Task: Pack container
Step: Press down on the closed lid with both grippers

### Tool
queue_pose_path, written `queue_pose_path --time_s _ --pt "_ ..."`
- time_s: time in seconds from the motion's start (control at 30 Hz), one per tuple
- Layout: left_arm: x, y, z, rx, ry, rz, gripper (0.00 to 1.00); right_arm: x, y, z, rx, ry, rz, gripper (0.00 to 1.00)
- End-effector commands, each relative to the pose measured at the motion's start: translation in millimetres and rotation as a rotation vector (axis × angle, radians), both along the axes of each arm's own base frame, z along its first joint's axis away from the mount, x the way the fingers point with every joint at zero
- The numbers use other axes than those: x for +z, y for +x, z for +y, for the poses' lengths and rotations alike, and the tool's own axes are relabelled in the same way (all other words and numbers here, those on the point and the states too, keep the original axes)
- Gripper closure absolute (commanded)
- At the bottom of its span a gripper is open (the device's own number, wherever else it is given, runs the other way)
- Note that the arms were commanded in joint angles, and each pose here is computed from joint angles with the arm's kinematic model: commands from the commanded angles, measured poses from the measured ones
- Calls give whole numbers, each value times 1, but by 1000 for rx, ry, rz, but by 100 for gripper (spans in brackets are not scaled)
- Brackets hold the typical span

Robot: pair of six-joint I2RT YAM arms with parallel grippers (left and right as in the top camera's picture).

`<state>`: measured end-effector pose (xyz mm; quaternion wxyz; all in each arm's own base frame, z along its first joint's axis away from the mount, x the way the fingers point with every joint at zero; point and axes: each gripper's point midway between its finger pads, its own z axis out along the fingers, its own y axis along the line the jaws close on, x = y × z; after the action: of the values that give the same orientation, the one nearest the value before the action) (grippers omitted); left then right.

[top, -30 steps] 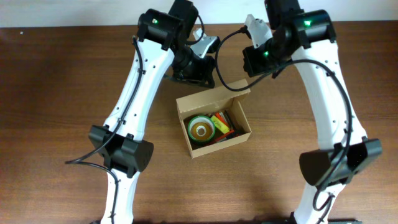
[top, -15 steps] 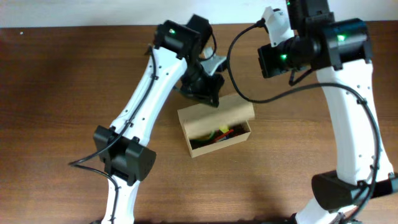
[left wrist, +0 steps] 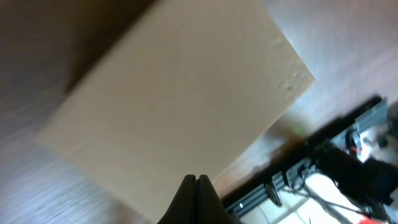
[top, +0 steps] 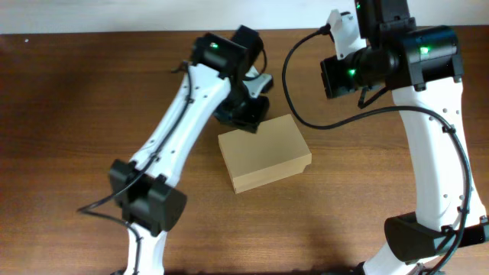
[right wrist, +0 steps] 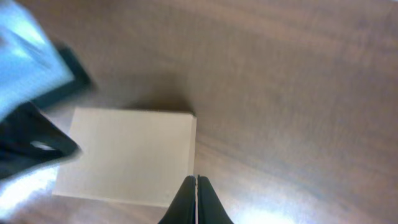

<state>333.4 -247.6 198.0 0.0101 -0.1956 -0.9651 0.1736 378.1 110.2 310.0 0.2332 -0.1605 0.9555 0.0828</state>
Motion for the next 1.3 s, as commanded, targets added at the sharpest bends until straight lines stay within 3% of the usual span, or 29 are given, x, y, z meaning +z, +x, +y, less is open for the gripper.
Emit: queue_pose_path --time_s 0.0,0.17,0.33,0.47,0.73,1.03,1.27 --pt "32 14 37 131 61 -128 98 -14 -13 -2 -29 -16 71 96" --pt "49 22 65 212 113 -205 98 -50 -37 -7 -55 -48 242 96" --pt "48 19 86 243 217 -214 98 -79 -64 -6 -43 -45 401 96" --pt "48 17 87 241 221 -207 98 -93 -81 5 1 -39 486 96" --pt "41 11 89 233 239 -172 98 -114 -93 30 85 -69 512 96" --pt "-4 -3 94 212 304 -51 98 -144 -94 29 78 -77 543 96" --pt "-24 -5 81 162 240 -17 98 -187 -95 29 77 -81 561 96"
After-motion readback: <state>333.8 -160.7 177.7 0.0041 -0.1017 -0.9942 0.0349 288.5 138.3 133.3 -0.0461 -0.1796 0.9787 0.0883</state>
